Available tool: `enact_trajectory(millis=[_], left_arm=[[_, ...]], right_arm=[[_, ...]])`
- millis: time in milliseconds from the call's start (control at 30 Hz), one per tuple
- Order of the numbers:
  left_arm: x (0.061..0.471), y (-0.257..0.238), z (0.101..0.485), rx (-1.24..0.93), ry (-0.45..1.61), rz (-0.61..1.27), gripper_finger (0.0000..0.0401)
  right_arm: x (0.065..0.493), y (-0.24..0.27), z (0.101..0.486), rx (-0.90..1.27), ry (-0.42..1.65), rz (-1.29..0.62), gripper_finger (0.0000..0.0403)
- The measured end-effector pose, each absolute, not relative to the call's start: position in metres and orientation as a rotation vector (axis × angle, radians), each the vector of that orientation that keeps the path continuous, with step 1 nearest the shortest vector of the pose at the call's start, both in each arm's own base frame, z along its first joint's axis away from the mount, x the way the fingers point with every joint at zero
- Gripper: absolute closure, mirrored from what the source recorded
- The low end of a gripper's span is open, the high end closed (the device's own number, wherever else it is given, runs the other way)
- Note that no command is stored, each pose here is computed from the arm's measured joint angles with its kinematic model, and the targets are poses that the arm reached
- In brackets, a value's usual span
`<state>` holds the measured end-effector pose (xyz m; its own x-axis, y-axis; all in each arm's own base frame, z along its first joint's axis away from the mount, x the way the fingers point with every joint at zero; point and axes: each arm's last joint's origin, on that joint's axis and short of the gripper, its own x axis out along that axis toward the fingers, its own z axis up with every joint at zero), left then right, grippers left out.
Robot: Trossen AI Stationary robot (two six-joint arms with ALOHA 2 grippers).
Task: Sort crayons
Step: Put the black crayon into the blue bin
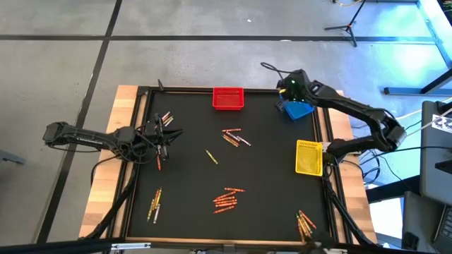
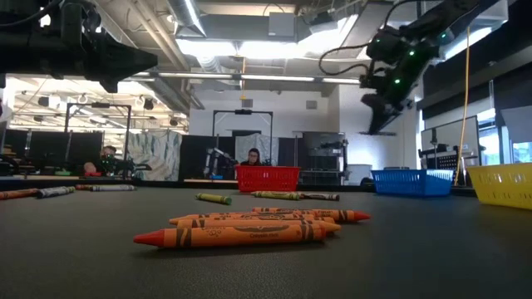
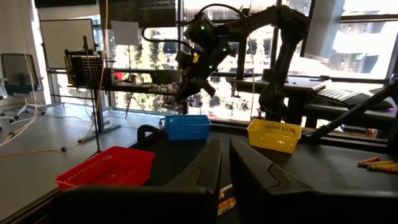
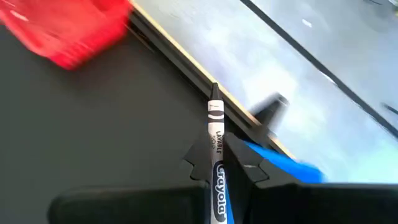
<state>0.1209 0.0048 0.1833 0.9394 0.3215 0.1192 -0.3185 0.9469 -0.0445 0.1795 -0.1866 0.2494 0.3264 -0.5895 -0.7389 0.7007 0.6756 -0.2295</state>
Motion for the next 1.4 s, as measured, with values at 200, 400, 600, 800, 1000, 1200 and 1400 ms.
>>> enact_trajectory(millis=[200, 400, 600, 800, 1000, 1200, 1400], left_arm=[[0.121, 0.005, 0.183, -0.024, -0.126, 0.327, 0.0376], [0.121, 0.005, 0.183, -0.024, -0.126, 0.327, 0.0376], [0.121, 0.005, 0.183, -0.019, -0.125, 0.332, 0.0376], [0.121, 0.005, 0.185, -0.022, -0.144, 0.335, 0.0376], [0.121, 0.005, 0.185, -0.022, -0.147, 0.334, 0.0376], [0.121, 0.005, 0.185, -0.023, -0.147, 0.334, 0.0376], [0.121, 0.005, 0.185, -0.023, -0.147, 0.333, 0.0376]], right_arm=[[0.158, -0.19, 0.239, 0.191, 1.033, -0.995, 0.0383], [0.144, -0.192, 0.212, 0.248, 1.039, -1.034, 0.0382], [0.141, -0.189, 0.194, 0.249, 1.011, -1.029, 0.0382], [0.14, -0.188, 0.188, 0.289, 0.978, -1.06, 0.0347], [0.143, -0.19, 0.192, 0.278, 0.964, -0.996, 0.0277], [0.16, -0.186, 0.203, 0.34, 0.834, -0.757, 0.0257], [0.194, -0.161, 0.209, 0.271, 0.735, -0.53, 0.0263]])
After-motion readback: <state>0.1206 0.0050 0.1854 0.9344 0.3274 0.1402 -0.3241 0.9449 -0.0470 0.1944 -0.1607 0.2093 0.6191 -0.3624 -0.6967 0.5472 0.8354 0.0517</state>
